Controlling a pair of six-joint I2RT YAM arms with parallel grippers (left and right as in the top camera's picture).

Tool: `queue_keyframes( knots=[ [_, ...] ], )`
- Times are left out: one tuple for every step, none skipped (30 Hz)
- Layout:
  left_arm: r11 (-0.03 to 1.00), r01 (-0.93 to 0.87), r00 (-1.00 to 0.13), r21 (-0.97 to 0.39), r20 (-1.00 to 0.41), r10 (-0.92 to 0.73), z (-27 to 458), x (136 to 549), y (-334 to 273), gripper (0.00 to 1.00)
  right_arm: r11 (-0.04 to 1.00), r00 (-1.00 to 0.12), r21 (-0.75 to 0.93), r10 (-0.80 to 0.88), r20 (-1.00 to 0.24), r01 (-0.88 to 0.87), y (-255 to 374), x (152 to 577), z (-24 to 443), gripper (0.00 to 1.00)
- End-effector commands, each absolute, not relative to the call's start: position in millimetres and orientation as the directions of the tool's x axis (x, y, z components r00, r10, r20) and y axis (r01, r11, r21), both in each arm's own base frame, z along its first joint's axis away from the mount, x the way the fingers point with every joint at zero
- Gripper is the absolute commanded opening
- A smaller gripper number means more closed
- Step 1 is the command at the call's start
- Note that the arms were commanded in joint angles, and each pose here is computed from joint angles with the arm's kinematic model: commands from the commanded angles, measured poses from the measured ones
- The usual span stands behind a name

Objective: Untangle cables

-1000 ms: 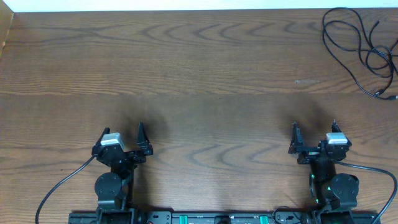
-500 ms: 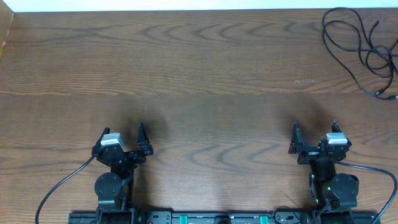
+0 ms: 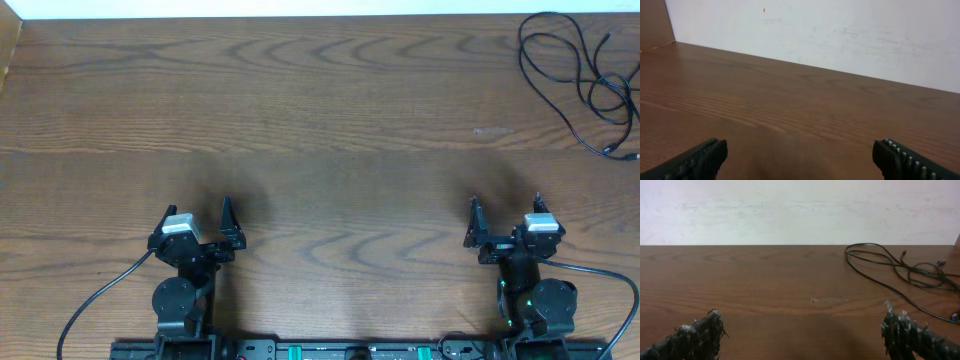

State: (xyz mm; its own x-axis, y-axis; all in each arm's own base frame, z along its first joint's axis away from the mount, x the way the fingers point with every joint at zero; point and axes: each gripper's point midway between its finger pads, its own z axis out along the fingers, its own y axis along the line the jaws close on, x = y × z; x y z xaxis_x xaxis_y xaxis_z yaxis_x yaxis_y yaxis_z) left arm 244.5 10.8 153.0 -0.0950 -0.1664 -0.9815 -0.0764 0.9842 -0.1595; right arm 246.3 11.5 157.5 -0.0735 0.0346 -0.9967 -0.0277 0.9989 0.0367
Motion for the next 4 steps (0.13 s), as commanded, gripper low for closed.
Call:
queue_keyframes(
  knots=[
    [0.985,-0.098,-0.145,-0.141,-0.977,-0.154,135.7,243.3,13.9,0.98,0.999,-0.070,0.024,0.023,-0.997,-0.020,9.7,246.0,158.0,0.99],
    [0.985,-0.098,-0.145,-0.141,-0.977,-0.154,135.7,243.3,13.9,0.98,0.999,-0.070,0.024,0.023,-0.997,-0.020,9.7,246.0,158.0,0.99],
    [0.985,-0.098,-0.145,-0.141,-0.977,-0.154,135.7,243.3,13.9,0.98,0.999,-0.070,0.024,0.023,-0.997,-0.020,9.7,245.9,157.9,0.99],
    [0.985,-0.098,-0.145,-0.141,-0.977,-0.154,135.7,243.3,13.9,0.98,0.999,-0.070,0.024,0.023,-0.997,-0.020,9.7,245.9,157.9,0.99]
  ],
)
